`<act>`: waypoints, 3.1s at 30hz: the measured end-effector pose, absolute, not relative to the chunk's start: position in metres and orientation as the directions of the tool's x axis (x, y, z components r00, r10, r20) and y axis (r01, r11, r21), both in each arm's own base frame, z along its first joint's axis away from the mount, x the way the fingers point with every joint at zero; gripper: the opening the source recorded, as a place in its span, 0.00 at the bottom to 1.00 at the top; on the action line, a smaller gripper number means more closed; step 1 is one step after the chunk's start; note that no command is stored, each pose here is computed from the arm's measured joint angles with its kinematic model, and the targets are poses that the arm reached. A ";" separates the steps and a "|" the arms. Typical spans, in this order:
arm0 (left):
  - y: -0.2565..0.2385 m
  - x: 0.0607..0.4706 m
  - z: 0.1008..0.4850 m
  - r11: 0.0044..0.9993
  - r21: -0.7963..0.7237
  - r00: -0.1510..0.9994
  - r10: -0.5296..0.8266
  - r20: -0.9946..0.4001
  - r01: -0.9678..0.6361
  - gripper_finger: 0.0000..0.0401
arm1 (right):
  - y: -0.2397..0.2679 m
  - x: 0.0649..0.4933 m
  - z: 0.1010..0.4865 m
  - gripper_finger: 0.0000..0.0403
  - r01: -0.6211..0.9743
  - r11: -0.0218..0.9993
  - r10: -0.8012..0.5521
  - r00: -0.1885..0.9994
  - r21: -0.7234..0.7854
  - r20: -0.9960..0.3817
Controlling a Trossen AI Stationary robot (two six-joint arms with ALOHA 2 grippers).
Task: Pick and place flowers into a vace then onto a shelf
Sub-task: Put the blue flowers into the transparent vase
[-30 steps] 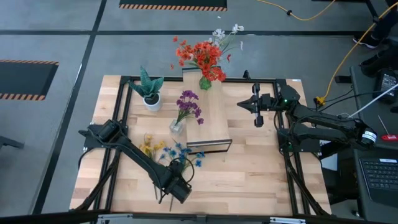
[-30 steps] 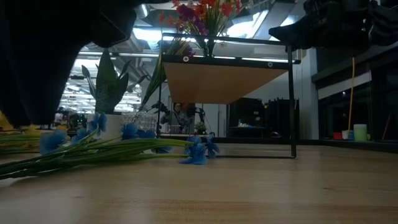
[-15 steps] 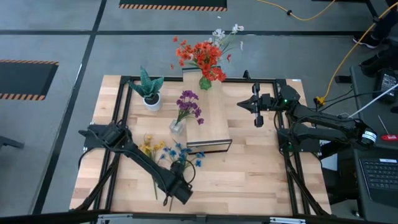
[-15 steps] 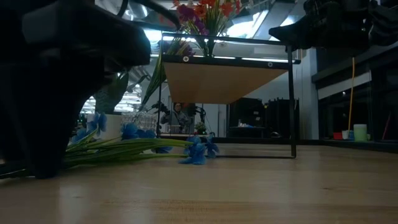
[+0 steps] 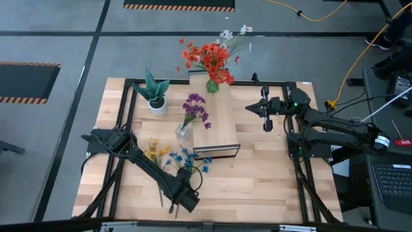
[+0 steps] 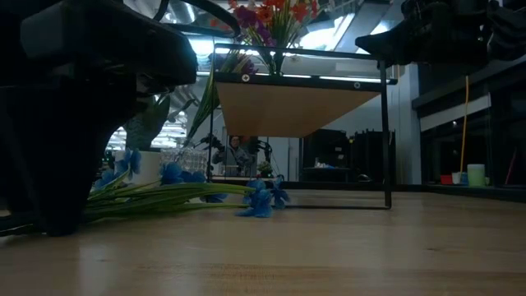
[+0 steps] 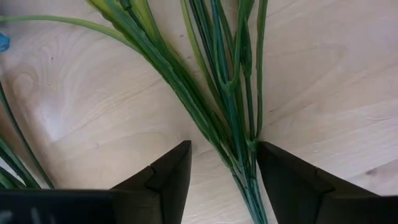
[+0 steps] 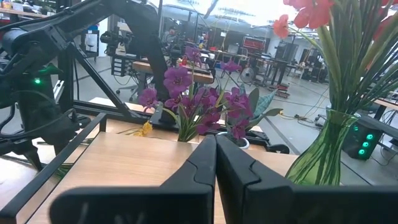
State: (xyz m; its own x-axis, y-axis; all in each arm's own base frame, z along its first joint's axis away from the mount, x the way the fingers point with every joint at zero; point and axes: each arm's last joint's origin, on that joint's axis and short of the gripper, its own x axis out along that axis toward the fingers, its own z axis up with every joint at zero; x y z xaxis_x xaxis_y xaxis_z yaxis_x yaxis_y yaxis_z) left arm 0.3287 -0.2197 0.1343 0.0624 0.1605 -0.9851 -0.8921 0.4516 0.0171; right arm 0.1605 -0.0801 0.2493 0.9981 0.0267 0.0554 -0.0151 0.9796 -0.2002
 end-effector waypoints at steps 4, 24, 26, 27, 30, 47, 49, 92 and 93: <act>-0.220 0.329 0.134 0.452 0.011 0.071 0.164 -0.984 -0.892 0.45 | -0.080 0.160 0.249 0.03 -0.015 0.980 0.027 0.998 -0.200 0.055; -0.219 0.332 0.133 0.441 -0.011 0.095 0.168 -0.981 -0.898 0.18 | -0.080 0.160 0.250 0.03 -0.015 0.980 0.027 0.998 -0.201 0.057; -0.219 0.332 0.133 0.451 -0.005 0.082 0.152 -0.985 -0.893 0.09 | -0.080 0.160 0.250 0.03 -0.014 0.979 0.027 0.998 -0.201 0.058; -0.218 0.332 0.133 0.455 -0.002 0.075 0.143 -0.987 -0.890 0.06 | -0.080 0.160 0.250 0.03 -0.014 0.979 0.027 0.998 -0.202 0.059; -0.219 0.331 0.133 0.466 0.004 0.063 0.129 -0.990 -0.885 0.03 | -0.080 0.160 0.250 0.03 -0.015 0.979 0.027 0.998 -0.202 0.059; -0.230 0.299 0.195 0.450 -0.089 0.162 0.126 -0.979 -0.888 0.02 | -0.080 0.161 0.248 0.03 -0.018 0.981 0.027 0.999 -0.194 0.046; -0.235 0.291 0.207 0.453 -0.136 0.225 0.148 -0.963 -0.881 0.02 | -0.080 0.161 0.248 0.03 -0.018 0.981 0.027 0.999 -0.192 0.043; -0.213 0.240 0.236 0.636 -0.010 0.600 0.722 -0.346 -0.771 0.01 | -0.080 0.160 0.252 0.03 -0.011 0.976 0.028 0.997 -0.216 0.076; -0.212 0.240 0.231 0.633 -0.015 0.601 0.726 -0.336 -0.774 0.01 | -0.080 0.160 0.252 0.03 -0.010 0.976 0.028 0.996 -0.219 0.080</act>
State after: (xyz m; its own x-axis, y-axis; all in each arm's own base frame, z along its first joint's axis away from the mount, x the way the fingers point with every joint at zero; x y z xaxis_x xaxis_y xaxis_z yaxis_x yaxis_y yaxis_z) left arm 0.2396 -0.2117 0.2308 0.6006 0.7255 -0.3360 -0.7737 0.6334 -0.0152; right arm 0.1603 -0.0800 0.2523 0.9964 0.0280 0.0805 -0.0097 0.9757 -0.2189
